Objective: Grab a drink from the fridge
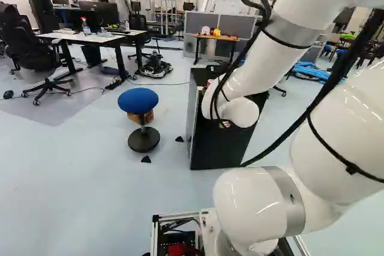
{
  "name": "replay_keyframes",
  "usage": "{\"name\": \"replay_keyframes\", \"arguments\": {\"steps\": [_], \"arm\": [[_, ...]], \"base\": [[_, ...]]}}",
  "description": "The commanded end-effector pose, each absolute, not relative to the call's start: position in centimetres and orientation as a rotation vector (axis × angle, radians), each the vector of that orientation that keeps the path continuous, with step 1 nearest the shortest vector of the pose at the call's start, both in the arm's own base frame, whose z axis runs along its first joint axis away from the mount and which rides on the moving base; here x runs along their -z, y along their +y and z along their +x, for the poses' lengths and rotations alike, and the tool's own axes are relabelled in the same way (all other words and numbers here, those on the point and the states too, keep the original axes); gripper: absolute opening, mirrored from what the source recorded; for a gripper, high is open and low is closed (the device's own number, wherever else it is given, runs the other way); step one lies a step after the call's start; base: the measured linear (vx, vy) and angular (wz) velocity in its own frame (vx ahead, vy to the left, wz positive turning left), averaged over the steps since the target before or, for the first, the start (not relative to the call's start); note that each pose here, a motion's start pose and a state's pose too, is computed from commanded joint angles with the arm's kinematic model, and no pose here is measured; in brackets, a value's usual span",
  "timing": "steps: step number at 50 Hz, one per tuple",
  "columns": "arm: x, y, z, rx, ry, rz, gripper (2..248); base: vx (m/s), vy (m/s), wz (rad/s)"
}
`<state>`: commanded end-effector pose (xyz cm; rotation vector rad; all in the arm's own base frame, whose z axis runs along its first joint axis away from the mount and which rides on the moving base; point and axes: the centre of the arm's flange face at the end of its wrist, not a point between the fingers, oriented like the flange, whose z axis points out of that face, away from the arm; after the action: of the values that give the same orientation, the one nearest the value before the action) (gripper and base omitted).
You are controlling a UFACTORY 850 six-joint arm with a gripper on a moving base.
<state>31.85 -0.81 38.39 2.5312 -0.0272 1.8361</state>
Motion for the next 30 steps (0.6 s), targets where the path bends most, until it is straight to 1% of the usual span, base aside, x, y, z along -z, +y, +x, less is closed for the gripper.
{"name": "replay_keyframes", "arguments": {"steps": [15, 30], "arm": [[-37.5, -0.3, 29.3, -1.830, -0.013, 2.545, 99], [-36.8, -0.1, 27.7, -1.826, -0.004, 2.554, 99]], "base": [[0.000, 0.000, 0.000], [0.000, 0.000, 0.000]]}}
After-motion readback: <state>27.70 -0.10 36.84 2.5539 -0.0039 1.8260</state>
